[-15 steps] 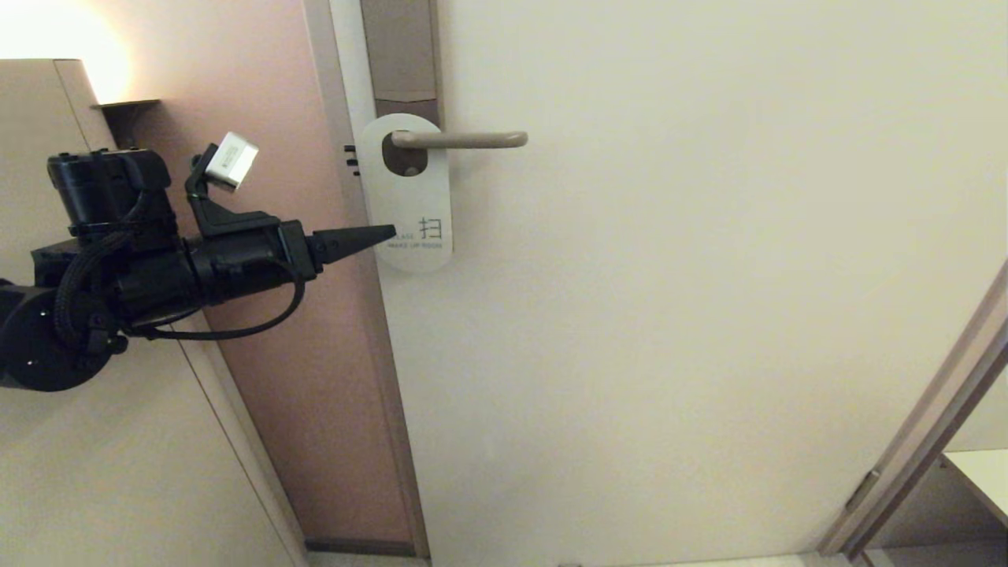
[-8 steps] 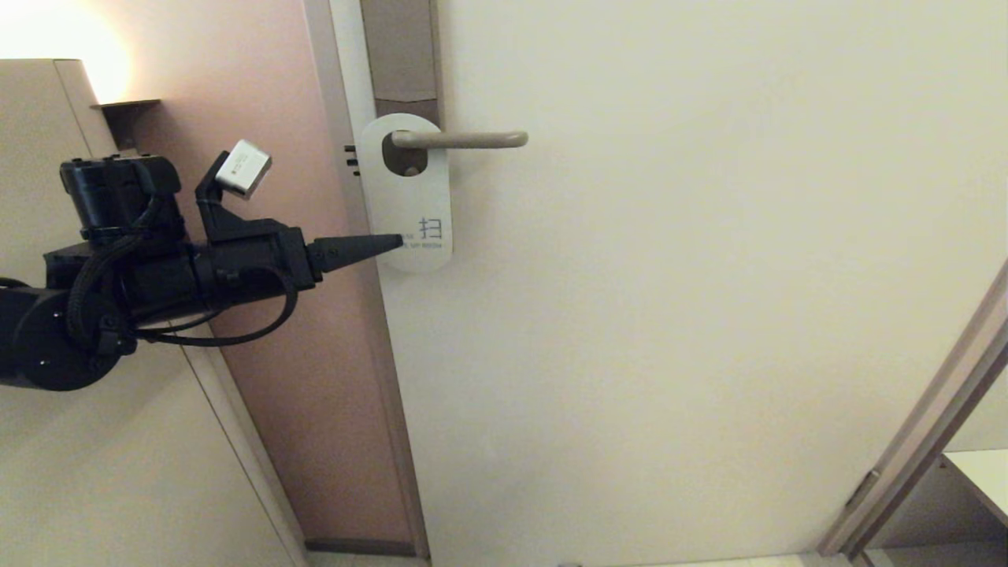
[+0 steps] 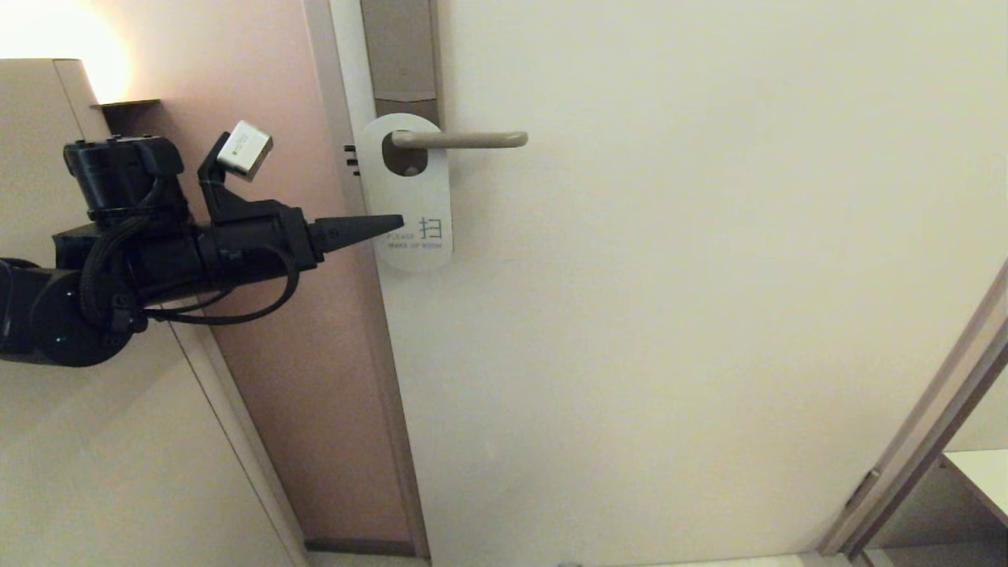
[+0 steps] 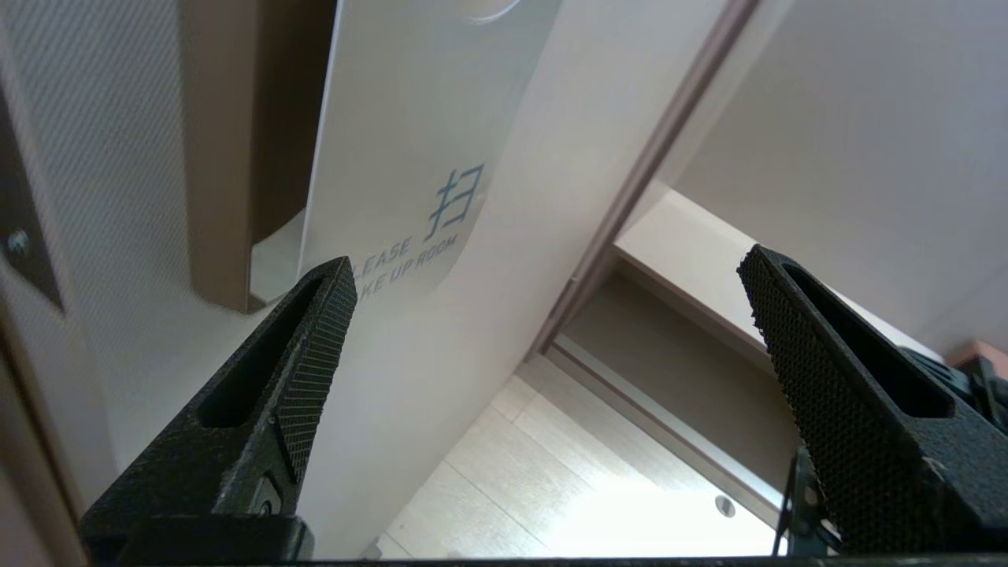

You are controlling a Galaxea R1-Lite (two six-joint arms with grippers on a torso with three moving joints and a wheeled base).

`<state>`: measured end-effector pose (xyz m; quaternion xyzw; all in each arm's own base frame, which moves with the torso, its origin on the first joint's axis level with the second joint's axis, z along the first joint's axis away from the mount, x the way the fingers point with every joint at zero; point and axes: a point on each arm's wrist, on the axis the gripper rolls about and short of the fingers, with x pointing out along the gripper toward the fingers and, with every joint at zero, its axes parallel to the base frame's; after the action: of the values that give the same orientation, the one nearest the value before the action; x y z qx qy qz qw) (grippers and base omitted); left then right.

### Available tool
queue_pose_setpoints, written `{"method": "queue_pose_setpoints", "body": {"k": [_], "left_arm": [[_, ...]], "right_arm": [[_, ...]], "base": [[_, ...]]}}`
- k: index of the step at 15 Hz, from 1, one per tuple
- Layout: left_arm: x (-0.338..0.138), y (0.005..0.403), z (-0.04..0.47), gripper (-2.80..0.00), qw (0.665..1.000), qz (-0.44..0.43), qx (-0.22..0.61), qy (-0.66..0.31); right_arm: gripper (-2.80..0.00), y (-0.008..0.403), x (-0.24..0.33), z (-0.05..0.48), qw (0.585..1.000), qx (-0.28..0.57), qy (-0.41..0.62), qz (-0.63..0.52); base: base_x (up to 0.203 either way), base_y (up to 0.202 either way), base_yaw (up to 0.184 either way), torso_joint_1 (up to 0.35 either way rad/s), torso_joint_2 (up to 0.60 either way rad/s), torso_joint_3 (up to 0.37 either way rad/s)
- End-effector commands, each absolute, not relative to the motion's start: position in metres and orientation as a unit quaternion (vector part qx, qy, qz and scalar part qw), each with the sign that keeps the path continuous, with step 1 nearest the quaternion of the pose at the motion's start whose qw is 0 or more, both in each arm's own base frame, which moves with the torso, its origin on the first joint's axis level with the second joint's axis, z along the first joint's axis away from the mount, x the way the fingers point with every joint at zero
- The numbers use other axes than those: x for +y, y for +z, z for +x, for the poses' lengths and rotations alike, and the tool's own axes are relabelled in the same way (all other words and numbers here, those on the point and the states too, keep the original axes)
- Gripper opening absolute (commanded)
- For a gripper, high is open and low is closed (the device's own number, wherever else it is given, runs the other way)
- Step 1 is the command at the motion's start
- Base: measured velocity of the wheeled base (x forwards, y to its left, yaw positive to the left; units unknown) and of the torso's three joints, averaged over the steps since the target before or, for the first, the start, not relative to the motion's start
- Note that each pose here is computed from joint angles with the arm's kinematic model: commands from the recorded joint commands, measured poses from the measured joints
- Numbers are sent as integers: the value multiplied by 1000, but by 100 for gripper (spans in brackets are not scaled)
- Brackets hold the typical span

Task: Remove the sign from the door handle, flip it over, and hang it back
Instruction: Take down the sign

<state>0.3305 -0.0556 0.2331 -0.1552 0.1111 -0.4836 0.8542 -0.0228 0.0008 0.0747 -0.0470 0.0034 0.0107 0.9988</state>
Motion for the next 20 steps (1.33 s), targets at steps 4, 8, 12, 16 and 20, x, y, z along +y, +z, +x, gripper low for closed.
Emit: {"method": "queue_pose_setpoints", "body": {"k": [4,8,12,16,20], "left_arm": [[-53,232,339,0,843,-153,111,-503],[-55,222,349,0,835,-154,117,-515],[-58,200,373,0,835,-137,82,-527],[-60,198,374,0,823,-138,83,-544],[-59,215,362,0,815,-146,80,-554]], "right_arm": [[-280,75,1,-23,999,3,11,-48],[-280,75,1,-23,999,3,11,-47],[-280,75,1,-23,999,3,11,-48],[-280,75,1,-23,999,3,11,-48],[-280,75,1,-23,999,3,11,-48]], "base": [[0,0,0,0,0,0],[0,0,0,0,0,0],[0,0,0,0,0,0],[0,0,0,0,0,0],[0,0,0,0,0,0]]}}
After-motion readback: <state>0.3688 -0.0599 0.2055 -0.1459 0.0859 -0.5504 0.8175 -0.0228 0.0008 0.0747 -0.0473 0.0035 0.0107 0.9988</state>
